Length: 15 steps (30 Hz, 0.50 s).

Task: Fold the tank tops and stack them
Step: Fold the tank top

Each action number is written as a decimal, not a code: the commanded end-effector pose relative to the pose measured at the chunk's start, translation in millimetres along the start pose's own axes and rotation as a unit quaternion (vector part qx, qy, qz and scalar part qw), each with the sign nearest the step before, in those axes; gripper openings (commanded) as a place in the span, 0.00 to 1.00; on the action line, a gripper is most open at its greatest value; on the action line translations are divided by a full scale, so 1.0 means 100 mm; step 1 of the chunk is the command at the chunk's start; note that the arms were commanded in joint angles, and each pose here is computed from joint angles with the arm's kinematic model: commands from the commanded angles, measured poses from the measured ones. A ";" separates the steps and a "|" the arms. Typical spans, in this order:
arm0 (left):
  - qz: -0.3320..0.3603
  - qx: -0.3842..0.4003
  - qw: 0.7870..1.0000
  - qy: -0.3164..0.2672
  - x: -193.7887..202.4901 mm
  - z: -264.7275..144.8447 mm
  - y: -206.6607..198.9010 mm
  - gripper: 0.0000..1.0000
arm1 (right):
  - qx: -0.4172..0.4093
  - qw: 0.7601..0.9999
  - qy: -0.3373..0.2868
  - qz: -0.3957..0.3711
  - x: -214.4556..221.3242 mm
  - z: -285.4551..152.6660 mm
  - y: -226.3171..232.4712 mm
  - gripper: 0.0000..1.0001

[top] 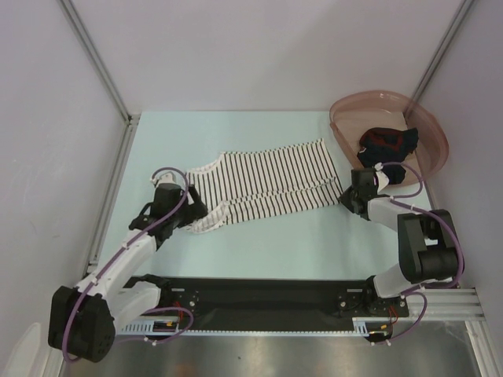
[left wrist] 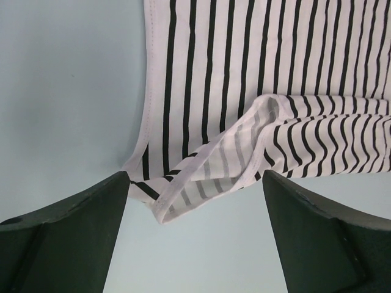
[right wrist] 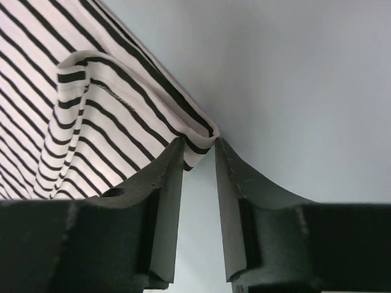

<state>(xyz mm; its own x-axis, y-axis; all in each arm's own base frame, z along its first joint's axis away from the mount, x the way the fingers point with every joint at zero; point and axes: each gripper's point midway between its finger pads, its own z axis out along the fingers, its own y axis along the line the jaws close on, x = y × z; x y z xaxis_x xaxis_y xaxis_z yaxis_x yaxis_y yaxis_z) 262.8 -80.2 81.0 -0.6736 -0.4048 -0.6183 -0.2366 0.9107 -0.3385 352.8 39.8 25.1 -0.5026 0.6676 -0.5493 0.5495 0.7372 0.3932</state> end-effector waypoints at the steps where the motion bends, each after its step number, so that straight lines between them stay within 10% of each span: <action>1: -0.030 0.015 0.999 -0.029 -0.14 -0.07 -0.01 0.96 | 0.027 0.999 -0.027 0.026 -0.08 0.09 -0.09 0.26; 6: -0.044 0.013 0.998 -0.043 -0.20 -0.15 0.07 0.96 | 0.031 0.999 -0.023 0.023 -0.08 0.11 -0.04 0.00; 15: -0.062 -0.003 0.997 -0.050 -0.23 -0.18 0.16 0.97 | 0.109 0.993 0.023 0.024 0.49 -0.42 -0.31 0.00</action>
<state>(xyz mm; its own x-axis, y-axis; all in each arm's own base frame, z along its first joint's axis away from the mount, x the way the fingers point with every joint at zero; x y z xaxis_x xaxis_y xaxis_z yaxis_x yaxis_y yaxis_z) 262.7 -58.4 101.4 -0.5869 -0.4872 -0.6467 -0.2889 0.8721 -0.3948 324.1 60.1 21.0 -0.5083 0.6863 -0.5203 0.6220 0.7104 0.3294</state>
